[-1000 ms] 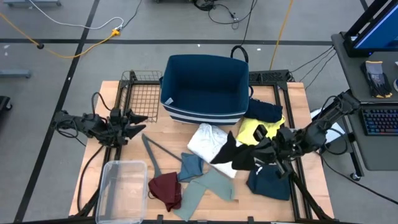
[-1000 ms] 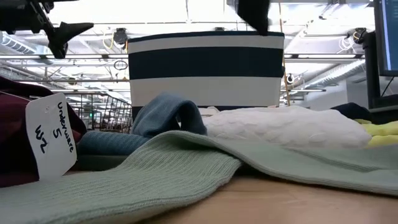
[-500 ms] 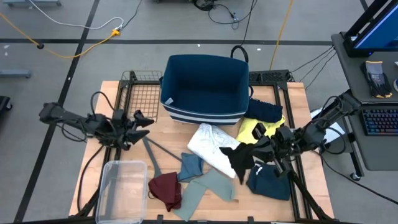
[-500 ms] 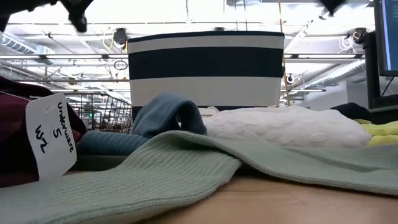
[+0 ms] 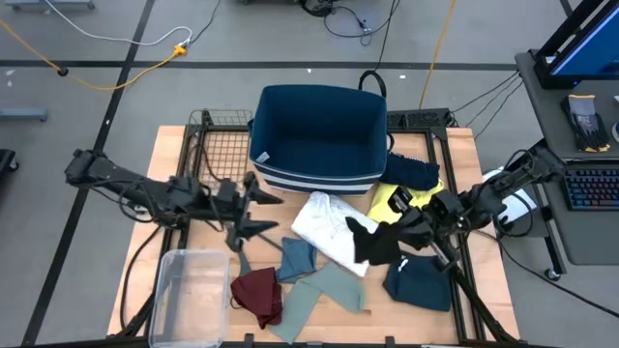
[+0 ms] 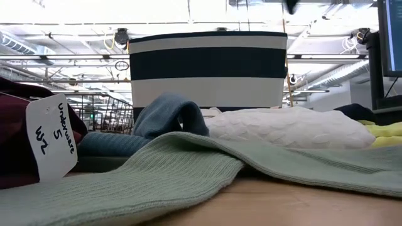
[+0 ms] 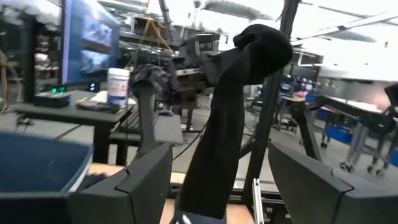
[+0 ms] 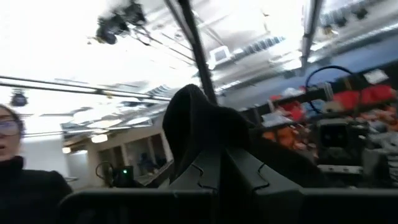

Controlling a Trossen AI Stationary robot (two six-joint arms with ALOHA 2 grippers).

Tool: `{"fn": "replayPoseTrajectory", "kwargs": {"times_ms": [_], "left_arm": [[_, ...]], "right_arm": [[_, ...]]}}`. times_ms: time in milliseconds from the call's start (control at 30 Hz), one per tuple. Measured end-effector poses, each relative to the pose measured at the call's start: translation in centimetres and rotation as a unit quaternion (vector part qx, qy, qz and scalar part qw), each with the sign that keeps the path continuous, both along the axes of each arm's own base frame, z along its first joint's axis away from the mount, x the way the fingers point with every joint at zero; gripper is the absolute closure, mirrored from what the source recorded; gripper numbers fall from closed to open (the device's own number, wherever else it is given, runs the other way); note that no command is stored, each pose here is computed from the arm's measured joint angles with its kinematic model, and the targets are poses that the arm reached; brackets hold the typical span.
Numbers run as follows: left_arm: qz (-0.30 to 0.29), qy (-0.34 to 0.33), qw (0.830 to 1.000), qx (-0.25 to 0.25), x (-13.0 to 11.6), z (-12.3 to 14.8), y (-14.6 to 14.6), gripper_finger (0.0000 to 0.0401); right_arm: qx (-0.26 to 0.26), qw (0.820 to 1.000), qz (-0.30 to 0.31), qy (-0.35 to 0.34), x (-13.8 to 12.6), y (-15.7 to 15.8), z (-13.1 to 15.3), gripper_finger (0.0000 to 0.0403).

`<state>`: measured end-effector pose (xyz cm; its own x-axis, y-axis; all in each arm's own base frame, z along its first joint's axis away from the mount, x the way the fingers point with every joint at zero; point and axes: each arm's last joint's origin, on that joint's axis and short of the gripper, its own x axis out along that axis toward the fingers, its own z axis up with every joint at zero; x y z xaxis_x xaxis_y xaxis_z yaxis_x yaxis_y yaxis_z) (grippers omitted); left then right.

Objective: Pick & Place Cloths
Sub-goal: Put the black sock into the transparent bin

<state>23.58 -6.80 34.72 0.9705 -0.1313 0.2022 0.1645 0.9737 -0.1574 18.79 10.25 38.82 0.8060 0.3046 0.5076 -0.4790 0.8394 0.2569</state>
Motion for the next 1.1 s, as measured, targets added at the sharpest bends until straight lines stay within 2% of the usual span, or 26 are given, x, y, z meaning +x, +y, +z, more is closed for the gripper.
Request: {"fn": "replayPoseTrajectory", "kwargs": {"times_ms": [200, 400, 700, 867, 1100], "left_arm": [[-0.038, -0.008, 0.999, 0.025, 4.0, 1.9, -1.5, 0.0130], [-0.076, -0.006, 0.996, 0.038, 8.0, 2.6, -3.0, 0.0130], [-0.103, 0.033, 0.993, 0.047, 13.7, 2.8, -4.8, 0.0130], [-0.111, 0.028, 0.993, 0.041, 15.5, 3.1, -5.3, 0.0130], [-0.113, 0.043, 0.992, 0.025, 16.5, 2.3, -5.6, 0.0130]], "right_arm": [[-0.004, 0.998, 0.055, -0.024, 0.4, -0.2, 0.1, 0.0403], [-0.010, 0.995, 0.098, -0.017, 1.1, -0.1, -0.3, 0.0403], [-0.015, 0.993, 0.117, -0.012, 1.5, -0.5, -0.5, 0.0403], [-0.024, 0.992, 0.122, -0.008, 1.6, -0.6, -0.6, 0.0403], [-0.029, 0.992, 0.120, -0.002, 1.7, -0.6, -0.8, 0.0403]]}}
